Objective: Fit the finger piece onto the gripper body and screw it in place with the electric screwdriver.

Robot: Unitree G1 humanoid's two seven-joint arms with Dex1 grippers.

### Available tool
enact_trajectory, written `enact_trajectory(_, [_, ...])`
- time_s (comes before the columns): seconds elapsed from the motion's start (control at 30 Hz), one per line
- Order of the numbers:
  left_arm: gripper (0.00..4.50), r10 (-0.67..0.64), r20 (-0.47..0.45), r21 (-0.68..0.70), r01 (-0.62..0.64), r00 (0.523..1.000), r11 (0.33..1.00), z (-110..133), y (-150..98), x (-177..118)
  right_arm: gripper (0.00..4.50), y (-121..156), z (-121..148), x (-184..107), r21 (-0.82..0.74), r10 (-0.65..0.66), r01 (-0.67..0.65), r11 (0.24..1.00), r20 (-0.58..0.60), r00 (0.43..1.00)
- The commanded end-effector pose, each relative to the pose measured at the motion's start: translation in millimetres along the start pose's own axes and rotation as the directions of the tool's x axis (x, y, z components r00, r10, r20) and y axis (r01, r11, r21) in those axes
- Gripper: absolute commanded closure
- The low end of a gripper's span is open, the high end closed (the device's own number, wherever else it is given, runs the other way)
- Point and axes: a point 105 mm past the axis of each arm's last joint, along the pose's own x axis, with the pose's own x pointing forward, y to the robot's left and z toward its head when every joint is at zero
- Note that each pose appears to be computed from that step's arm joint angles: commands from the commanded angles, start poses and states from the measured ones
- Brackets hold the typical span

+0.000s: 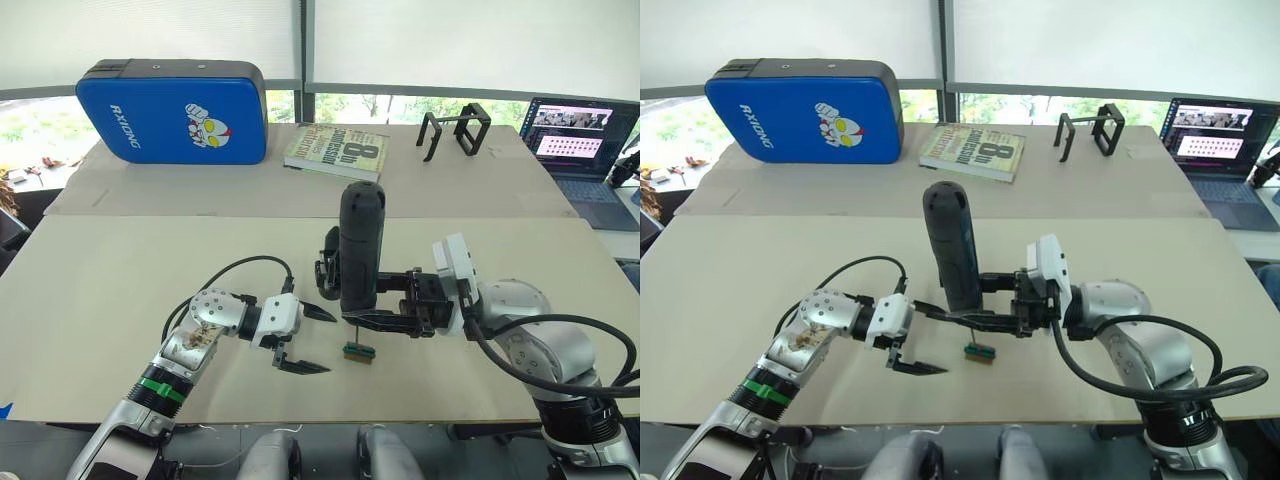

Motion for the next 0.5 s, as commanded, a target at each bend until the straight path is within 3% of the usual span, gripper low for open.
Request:
enact_trajectory(0.03, [0.0,0.008,0.015,0.035,-0.008,1.0,0.999,5.8,2.1,-1.3,2.59,1.7,12.4,-0.4,-0.069,0.01,-0.008,0.998,0.035,0.999])
enact_trajectory(0.5, [0.0,0.006,0.024,0.025,-0.006,1.0,1.0,8.8,2.2,-1.7,2.59,1.1,9.9,-0.7,-0.055,0.009,-0.008,0.998,0.031,0.999])
